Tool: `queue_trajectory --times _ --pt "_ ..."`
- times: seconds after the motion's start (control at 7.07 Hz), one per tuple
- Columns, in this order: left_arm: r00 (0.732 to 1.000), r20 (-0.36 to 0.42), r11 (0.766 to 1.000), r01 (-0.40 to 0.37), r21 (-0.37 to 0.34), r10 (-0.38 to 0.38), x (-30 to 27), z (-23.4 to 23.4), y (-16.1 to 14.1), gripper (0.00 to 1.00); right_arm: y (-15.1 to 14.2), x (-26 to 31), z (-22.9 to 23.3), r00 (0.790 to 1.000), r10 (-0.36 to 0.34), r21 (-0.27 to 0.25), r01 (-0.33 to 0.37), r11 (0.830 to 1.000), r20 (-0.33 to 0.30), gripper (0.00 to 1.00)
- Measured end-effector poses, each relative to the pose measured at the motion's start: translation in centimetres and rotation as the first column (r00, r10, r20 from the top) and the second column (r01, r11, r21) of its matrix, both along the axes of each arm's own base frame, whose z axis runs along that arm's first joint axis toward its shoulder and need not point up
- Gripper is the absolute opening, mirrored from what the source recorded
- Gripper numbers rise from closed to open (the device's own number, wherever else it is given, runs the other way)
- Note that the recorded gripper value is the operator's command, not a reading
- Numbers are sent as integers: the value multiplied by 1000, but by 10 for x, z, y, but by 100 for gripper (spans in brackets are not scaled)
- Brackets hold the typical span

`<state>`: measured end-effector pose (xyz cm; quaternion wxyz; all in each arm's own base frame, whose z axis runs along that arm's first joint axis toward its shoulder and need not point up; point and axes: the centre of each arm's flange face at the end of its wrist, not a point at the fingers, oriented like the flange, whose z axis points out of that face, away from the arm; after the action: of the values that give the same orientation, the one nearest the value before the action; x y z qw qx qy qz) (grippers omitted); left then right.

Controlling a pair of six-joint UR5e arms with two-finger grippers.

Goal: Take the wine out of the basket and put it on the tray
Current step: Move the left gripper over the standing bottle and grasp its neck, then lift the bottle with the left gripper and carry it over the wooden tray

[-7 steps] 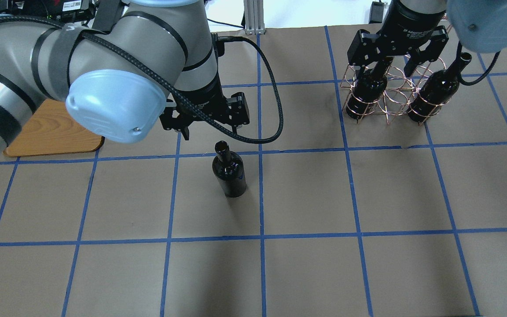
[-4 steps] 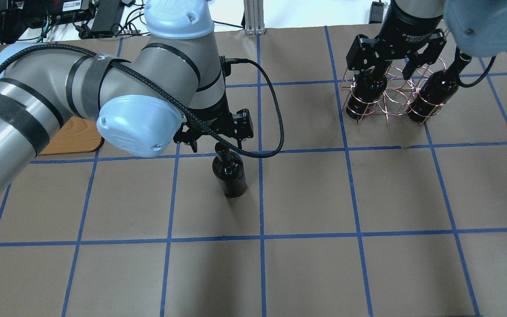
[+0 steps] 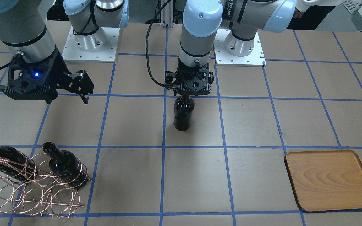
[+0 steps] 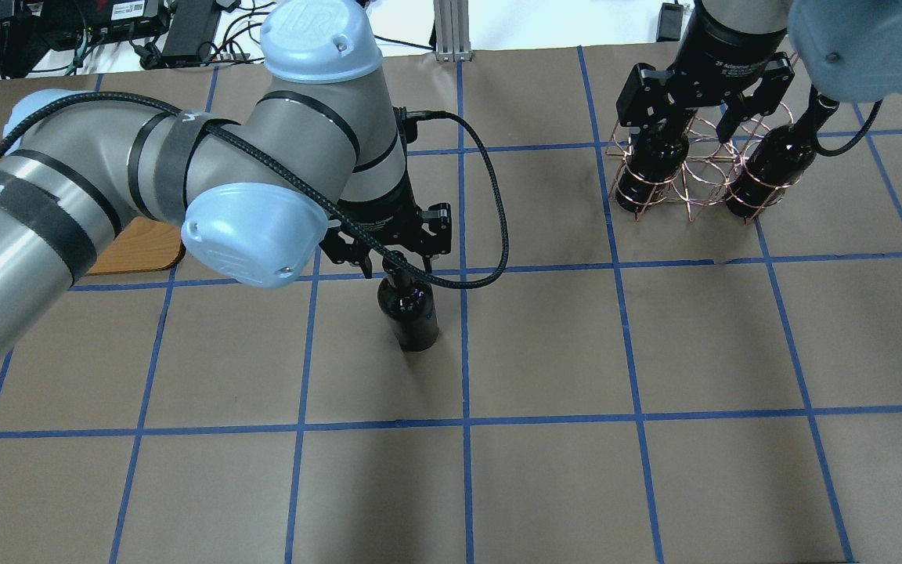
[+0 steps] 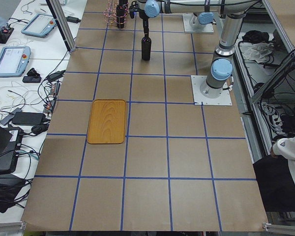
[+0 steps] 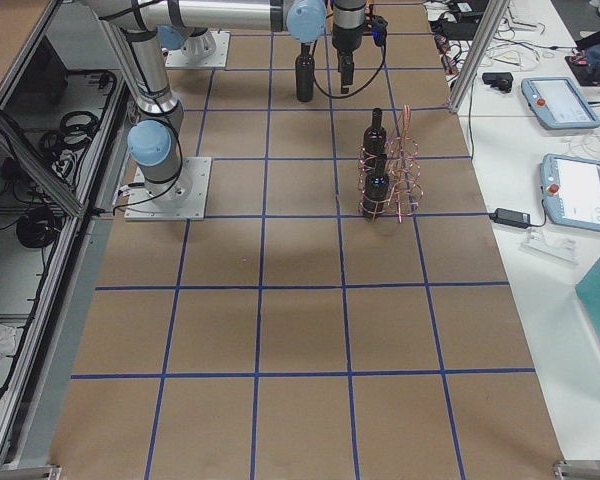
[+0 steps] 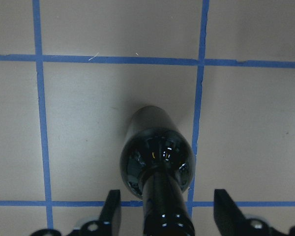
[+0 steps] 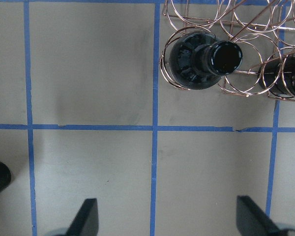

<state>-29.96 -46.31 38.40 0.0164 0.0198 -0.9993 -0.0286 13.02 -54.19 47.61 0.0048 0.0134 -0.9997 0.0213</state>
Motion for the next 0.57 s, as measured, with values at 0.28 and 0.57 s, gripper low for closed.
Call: queue_trajectory --times 0.28,0.57 --pt "1000 1 1000 3 4 -3 0 0 1 29 0 0 0 1000 1 0 -1 1000 2 100" --pt "1000 0 1000 3 4 -3 1 0 1 8 0 0 0 1000 1 0 -1 1000 3 100"
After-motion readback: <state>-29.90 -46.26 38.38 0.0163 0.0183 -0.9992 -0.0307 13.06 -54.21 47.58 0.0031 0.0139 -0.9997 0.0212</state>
